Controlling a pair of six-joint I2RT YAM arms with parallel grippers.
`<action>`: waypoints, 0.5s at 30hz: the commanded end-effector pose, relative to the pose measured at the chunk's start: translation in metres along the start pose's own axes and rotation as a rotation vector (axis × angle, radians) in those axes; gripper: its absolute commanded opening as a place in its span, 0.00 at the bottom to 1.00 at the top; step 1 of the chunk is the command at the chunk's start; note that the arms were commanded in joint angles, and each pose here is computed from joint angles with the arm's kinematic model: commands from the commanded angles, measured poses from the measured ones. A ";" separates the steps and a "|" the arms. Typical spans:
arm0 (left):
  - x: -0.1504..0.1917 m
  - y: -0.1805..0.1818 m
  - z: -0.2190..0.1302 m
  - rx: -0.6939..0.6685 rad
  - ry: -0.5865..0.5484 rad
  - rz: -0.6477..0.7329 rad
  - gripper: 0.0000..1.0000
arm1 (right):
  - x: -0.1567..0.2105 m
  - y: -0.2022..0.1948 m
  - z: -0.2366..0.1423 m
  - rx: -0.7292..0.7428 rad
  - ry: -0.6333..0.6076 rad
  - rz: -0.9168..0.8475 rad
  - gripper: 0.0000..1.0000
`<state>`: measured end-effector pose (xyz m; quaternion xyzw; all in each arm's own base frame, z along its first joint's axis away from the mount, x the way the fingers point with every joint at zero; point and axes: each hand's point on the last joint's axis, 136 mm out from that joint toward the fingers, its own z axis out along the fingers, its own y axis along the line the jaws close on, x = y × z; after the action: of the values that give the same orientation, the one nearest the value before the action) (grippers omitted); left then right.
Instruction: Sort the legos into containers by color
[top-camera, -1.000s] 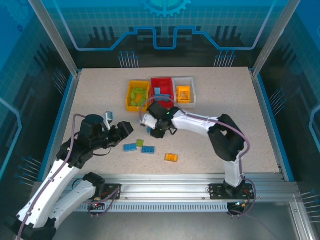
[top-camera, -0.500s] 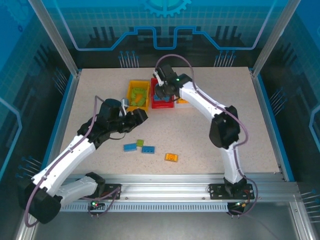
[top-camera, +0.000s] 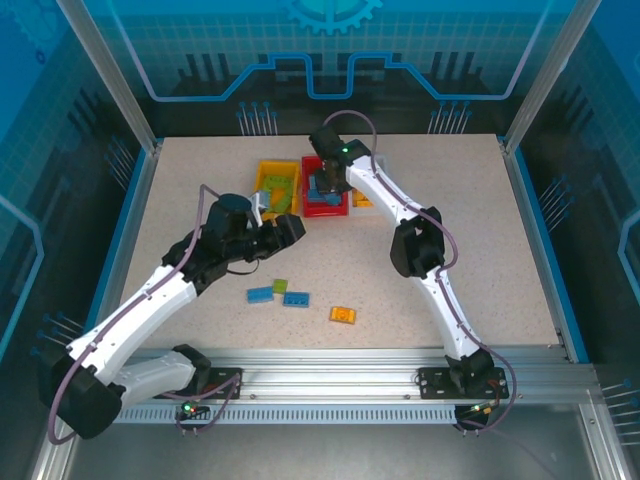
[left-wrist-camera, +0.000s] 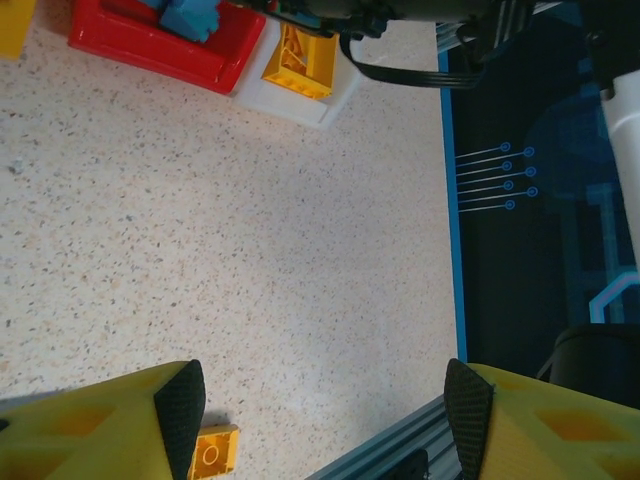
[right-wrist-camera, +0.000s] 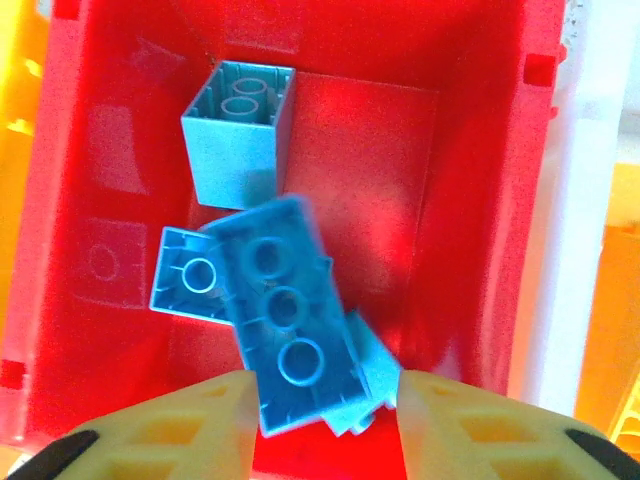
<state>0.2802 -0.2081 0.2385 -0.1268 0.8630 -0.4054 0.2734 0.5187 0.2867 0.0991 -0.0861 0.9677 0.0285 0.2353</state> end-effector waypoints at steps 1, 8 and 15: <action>0.011 0.011 -0.004 -0.022 0.009 0.019 0.68 | -0.022 0.015 -0.040 -0.040 -0.093 -0.031 0.48; 0.022 0.022 -0.004 -0.054 0.029 0.028 0.68 | -0.036 0.029 -0.100 -0.050 -0.204 -0.057 0.47; 0.030 0.049 -0.019 -0.200 0.035 0.047 0.68 | -0.030 0.040 -0.195 -0.084 -0.428 -0.149 0.48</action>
<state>0.2568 -0.1966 0.2099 -0.1241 0.8879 -0.3625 0.2546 0.4645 0.3089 0.2294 -0.1423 0.9229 0.0535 0.3537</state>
